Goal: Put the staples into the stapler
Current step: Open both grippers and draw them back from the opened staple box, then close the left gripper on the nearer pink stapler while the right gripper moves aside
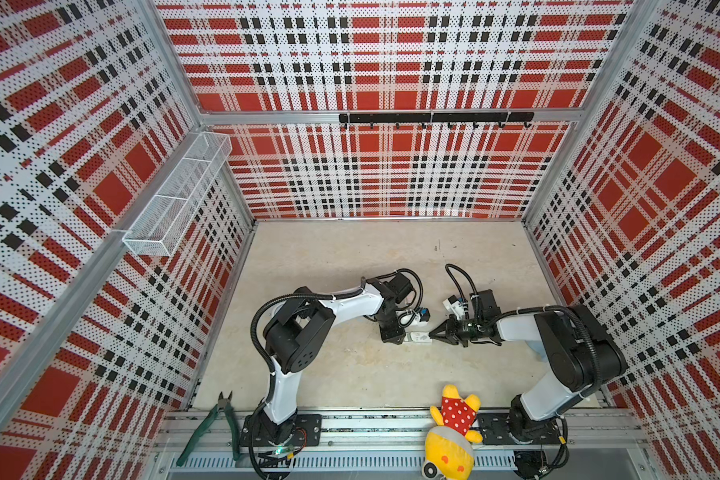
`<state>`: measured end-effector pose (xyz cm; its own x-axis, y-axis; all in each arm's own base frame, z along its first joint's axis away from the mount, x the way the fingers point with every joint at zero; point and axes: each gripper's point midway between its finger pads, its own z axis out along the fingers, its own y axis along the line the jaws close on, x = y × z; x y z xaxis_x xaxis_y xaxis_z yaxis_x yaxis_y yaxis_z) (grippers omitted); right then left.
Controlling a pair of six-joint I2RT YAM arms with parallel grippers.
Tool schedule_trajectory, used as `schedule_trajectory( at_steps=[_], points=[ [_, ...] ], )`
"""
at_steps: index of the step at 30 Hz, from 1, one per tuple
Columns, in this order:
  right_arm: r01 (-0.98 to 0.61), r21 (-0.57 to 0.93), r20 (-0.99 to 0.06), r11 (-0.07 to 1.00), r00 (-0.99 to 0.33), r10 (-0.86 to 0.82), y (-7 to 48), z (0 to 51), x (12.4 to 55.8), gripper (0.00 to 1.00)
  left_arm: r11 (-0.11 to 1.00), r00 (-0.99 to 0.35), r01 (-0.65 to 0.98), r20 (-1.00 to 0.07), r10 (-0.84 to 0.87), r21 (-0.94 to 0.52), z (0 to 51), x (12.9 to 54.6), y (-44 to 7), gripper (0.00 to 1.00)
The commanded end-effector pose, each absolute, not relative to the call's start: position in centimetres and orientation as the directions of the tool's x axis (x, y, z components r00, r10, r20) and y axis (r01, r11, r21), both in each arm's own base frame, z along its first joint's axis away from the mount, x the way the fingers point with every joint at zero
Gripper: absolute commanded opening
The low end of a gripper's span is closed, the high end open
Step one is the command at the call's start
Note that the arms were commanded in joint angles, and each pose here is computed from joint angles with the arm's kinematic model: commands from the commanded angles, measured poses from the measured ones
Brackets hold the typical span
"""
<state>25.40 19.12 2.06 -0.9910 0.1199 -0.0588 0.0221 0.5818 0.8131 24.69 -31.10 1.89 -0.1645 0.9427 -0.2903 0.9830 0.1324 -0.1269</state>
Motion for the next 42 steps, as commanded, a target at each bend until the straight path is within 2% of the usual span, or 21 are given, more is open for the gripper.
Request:
schedule_trajectory(
  at_steps=[1,9,19,26,30,32,34,38,42],
  points=[
    [0.022,0.771,-0.080,0.637,-0.988,0.132,18.1,1.7,25.7,0.03,0.139,-0.165,0.983,-0.243,0.956,-0.121,1.9,24.4,-29.2,0.31],
    [0.016,0.766,-0.098,0.643,-0.985,0.140,18.0,2.1,26.7,0.12,0.143,-0.170,0.982,-0.242,0.955,-0.123,1.9,24.4,-29.1,0.37],
    [-0.027,0.742,-0.184,0.670,-0.969,0.165,17.4,4.3,28.0,0.26,0.150,-0.172,0.984,-0.274,0.946,-0.099,3.4,25.0,-29.6,0.59],
    [-0.034,0.692,-0.275,0.721,-0.936,0.220,15.4,6.5,29.0,0.27,0.177,-0.198,0.980,-0.370,0.908,-0.091,9.4,25.7,-31.1,0.70],
    [-0.053,0.670,-0.353,0.740,-0.900,0.255,14.7,8.3,29.9,0.27,0.210,-0.222,0.974,-0.484,0.846,-0.080,14.7,28.5,-32.9,0.72],
    [-0.025,0.639,-0.381,0.769,-0.878,0.288,13.7,8.7,30.1,0.26,0.153,-0.139,0.988,-0.497,0.857,-0.011,16.5,30.3,-33.5,0.73],
    [0.014,0.608,-0.398,0.793,-0.859,0.321,12.6,9.0,30.2,0.26,0.026,-0.007,0.999,-0.464,0.886,0.035,17.1,31.0,-33.8,0.74],
    [0.073,0.579,-0.428,0.812,-0.820,0.379,10.5,10.9,30.2,0.28,-0.224,0.227,0.973,-0.320,0.920,0.049,15.2,32.2,-33.0,0.74],
    [0.100,0.612,-0.452,0.784,-0.770,0.451,9.4,12.8,29.9,0.31,-0.401,0.404,0.915,-0.179,0.897,0.052,12.2,33.0,-31.5,0.74]
  ],
)
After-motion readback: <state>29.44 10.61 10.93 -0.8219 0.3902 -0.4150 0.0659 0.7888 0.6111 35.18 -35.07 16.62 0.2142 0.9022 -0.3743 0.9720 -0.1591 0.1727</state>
